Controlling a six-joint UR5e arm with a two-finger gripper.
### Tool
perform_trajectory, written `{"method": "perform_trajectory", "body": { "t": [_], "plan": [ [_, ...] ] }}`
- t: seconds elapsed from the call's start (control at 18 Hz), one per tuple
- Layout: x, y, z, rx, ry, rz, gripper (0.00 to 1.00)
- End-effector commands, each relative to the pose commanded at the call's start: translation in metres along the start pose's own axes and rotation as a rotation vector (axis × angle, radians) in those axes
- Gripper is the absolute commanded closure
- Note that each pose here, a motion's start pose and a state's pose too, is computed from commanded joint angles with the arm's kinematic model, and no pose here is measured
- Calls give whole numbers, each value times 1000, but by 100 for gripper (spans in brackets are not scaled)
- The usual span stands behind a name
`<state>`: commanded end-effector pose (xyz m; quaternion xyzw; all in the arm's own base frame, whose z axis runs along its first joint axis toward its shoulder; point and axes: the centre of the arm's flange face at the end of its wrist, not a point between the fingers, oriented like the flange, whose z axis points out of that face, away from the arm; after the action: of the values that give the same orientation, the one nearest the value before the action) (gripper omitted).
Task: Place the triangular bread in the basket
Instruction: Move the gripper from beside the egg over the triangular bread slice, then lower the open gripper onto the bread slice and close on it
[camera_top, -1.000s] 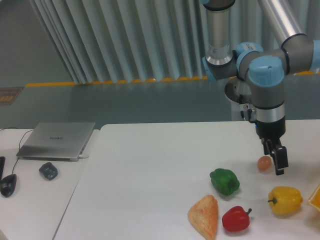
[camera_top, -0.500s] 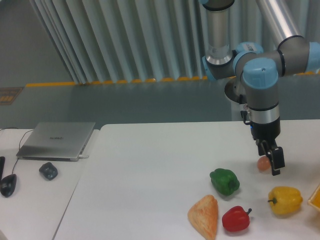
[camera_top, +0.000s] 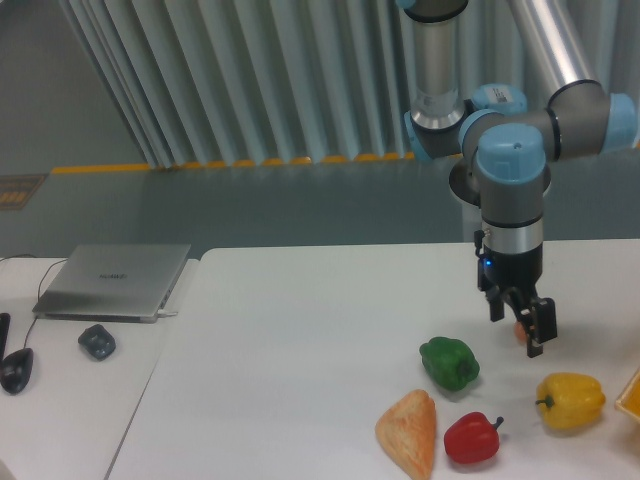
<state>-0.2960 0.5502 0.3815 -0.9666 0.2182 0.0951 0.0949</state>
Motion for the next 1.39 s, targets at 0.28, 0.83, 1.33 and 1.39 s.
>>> {"method": "perform_trajectory", "body": {
  "t": [0.28, 0.83, 1.33, 1.39],
  "plan": [
    [7, -57, 2, 36, -40, -158, 0],
    [45, -112, 52, -18, -26, -165, 0],
    [65, -141, 101, -74, 1, -198, 0],
    [65, -145, 104, -86, -13, -211, 0]
  ]
}}
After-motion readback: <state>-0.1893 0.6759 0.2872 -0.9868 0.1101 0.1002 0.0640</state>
